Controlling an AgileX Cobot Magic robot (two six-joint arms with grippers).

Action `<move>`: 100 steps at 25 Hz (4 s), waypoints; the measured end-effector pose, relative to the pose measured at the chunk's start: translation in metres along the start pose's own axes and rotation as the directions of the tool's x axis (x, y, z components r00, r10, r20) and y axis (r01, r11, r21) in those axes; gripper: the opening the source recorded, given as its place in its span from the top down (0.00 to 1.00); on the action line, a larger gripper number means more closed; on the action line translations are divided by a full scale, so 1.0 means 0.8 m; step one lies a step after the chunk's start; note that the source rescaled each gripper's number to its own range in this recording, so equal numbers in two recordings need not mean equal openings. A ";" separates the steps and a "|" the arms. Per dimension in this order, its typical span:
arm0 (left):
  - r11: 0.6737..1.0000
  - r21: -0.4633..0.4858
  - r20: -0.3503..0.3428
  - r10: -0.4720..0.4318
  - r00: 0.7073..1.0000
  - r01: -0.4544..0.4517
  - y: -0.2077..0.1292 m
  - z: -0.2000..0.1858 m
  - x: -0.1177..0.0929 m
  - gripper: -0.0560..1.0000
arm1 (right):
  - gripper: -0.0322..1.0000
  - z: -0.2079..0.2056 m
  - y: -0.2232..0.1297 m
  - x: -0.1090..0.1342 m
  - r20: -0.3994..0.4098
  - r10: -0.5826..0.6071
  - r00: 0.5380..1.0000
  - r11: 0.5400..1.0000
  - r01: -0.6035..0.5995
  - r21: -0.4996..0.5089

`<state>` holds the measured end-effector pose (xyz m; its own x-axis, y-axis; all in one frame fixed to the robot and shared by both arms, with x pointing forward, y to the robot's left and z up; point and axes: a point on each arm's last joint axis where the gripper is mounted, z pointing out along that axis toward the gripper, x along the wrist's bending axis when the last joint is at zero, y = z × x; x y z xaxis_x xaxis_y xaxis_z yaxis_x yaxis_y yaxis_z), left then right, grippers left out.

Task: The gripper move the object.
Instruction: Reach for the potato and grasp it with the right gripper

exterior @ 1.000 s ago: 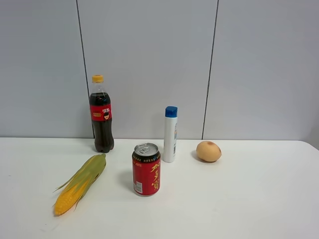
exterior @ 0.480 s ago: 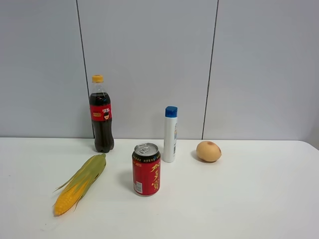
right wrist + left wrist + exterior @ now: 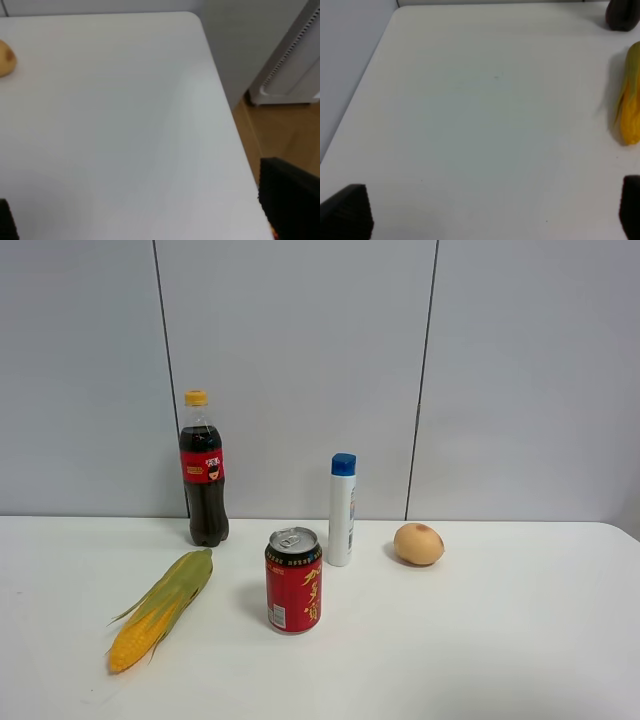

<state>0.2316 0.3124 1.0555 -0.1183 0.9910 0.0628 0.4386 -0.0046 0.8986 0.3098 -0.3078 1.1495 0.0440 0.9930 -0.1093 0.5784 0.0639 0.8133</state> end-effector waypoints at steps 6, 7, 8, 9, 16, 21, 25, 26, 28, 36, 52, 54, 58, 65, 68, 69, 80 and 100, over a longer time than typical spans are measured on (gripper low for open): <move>1.000 0.000 0.000 0.000 1.000 0.000 0.000 0.000 0.000 0.00 | 0.03 0.032 0.017 -0.005 0.075 -0.071 0.995 0.996 0.067 0.055; 1.000 0.000 0.000 0.000 1.000 0.000 0.000 0.000 0.000 0.00 | 0.03 0.037 0.021 -0.005 0.074 -0.076 0.994 0.996 0.072 0.047; 1.000 0.000 0.000 0.000 1.000 0.000 0.000 0.000 0.000 0.00 | 0.03 0.044 0.027 -0.003 0.069 -0.079 0.994 0.996 0.077 0.035; 1.000 0.000 0.000 0.000 1.000 0.000 0.000 0.000 0.000 0.00 | 0.03 0.052 0.032 -0.001 0.058 -0.078 0.995 0.997 0.077 0.021; 1.000 0.000 0.000 0.000 1.000 0.000 0.000 0.000 0.000 0.00 | 0.03 0.126 0.058 0.015 -0.006 -0.080 0.997 0.996 0.081 0.037; 1.000 0.000 0.000 0.000 1.000 0.000 0.000 0.000 0.000 0.00 | 0.03 0.195 0.063 0.034 -0.053 -0.128 0.990 0.987 0.132 0.087; 1.000 0.000 0.000 0.000 1.000 0.000 0.000 0.000 0.000 0.00 | 0.03 0.241 0.065 0.061 -0.117 -0.167 0.979 0.983 0.174 0.055; 1.000 0.000 0.000 0.000 1.000 0.000 0.000 0.000 0.000 0.00 | 0.03 0.253 0.065 0.067 -0.133 -0.172 0.976 0.983 0.179 0.044; 1.000 0.000 0.000 0.000 1.000 0.000 0.000 0.000 0.000 0.00 | 0.03 0.273 0.063 0.078 -0.155 -0.180 0.971 0.982 0.187 0.033; 1.000 0.000 0.000 0.000 1.000 0.000 0.000 0.000 0.000 0.00 | 0.06 0.352 0.037 0.103 -0.204 -0.183 0.962 0.978 0.199 0.063; 1.000 0.000 0.000 0.000 1.000 0.000 0.000 0.000 0.000 0.00 | 0.06 0.481 0.041 0.160 -0.262 -0.238 0.935 0.966 0.255 0.031; 1.000 0.000 0.000 0.000 1.000 0.000 0.000 0.000 0.000 0.00 | 0.06 0.488 0.036 0.164 -0.269 -0.240 0.933 0.965 0.259 0.033; 1.000 0.000 0.000 0.000 1.000 0.000 0.000 0.000 0.000 0.00 | 0.06 0.499 0.028 0.168 -0.276 -0.241 0.930 0.965 0.261 0.038; 1.000 0.000 0.000 0.000 1.000 0.000 0.000 0.000 0.000 0.00 | 0.06 0.512 0.019 0.173 -0.287 -0.240 0.927 0.968 0.252 0.003; 1.000 0.000 0.000 0.000 1.000 0.000 0.000 0.000 0.000 0.00 | 0.06 0.522 0.008 0.176 -0.293 -0.239 0.926 0.967 0.254 0.014; 1.000 0.000 0.000 0.000 1.000 0.000 0.000 0.000 0.000 0.00 | 0.06 0.525 0.006 0.177 -0.295 -0.239 0.925 0.968 0.252 0.007; 1.000 0.000 0.000 0.000 1.000 0.000 0.000 0.000 0.000 0.00 | 0.06 0.540 -0.003 0.184 -0.310 -0.232 0.922 0.973 0.219 -0.077; 1.000 0.000 0.000 0.000 1.000 0.000 0.000 0.000 0.000 0.00 | 0.10 0.563 -0.008 0.194 -0.322 -0.211 0.923 0.975 0.177 -0.131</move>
<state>0.2316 0.3124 1.0555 -0.1183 0.9910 0.0628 0.4386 -0.0046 0.8986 0.6797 -0.1988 0.8698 -0.3433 0.9350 -0.0885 0.4657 0.2513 0.8485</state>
